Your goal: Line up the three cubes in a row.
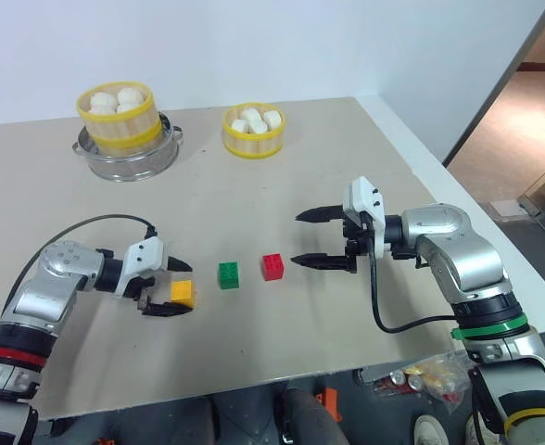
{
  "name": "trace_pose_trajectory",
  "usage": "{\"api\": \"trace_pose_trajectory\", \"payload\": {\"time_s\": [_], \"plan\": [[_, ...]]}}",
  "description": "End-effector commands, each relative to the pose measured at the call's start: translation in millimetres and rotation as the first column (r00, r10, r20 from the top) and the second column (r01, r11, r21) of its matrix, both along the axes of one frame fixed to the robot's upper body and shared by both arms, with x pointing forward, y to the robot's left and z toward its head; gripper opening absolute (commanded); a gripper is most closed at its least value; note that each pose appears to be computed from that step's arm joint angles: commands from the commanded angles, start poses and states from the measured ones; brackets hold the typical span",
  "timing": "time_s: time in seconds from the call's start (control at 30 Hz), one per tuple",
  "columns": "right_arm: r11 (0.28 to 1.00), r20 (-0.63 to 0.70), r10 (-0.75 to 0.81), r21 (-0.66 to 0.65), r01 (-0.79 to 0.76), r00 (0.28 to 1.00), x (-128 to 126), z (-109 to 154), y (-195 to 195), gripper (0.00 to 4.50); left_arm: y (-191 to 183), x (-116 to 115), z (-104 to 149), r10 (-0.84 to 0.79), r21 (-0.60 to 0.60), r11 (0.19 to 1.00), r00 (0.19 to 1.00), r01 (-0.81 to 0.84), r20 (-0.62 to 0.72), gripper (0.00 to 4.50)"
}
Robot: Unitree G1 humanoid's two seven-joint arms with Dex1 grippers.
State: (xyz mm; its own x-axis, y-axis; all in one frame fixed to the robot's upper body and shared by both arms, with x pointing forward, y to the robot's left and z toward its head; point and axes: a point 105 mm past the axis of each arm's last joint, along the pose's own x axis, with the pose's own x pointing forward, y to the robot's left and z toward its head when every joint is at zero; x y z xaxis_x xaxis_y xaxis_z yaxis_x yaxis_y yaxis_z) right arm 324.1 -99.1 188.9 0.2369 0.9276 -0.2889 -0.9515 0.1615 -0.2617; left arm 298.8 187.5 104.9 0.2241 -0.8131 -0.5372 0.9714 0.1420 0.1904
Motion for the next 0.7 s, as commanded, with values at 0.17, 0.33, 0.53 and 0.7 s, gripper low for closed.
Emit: {"api": "trace_pose_trajectory", "payload": {"time_s": [0.17,0.33,0.53,0.7], "plan": [[1.0,0.042,0.03,0.005,-0.03,0.999,-3.2,7.8,4.5,4.5,4.6,4.8,1.9,0.061,-0.009,0.998,0.997,-0.061,0.046,4.49],[0.999,0.042,0.033,0.001,-0.033,0.999,-4.7,6.9,4.3,4.5,5.8,9.4,1.3,0.091,-0.02,0.996,0.995,-0.09,0.047,4.49],[1.0,0.039,0.031,-0.005,-0.031,0.999,-6.0,5.5,2.5,4.5,10.5,14.9,2.0,0.112,-0.021,0.994,0.992,-0.111,0.05,4.49],[1.0,0.036,0.03,-0.006,-0.029,0.999,-6.9,4.8,2.0,4.5,12.7,20.9,5.4,0.129,-0.032,0.991,0.99,-0.127,0.058,4.49]]}}
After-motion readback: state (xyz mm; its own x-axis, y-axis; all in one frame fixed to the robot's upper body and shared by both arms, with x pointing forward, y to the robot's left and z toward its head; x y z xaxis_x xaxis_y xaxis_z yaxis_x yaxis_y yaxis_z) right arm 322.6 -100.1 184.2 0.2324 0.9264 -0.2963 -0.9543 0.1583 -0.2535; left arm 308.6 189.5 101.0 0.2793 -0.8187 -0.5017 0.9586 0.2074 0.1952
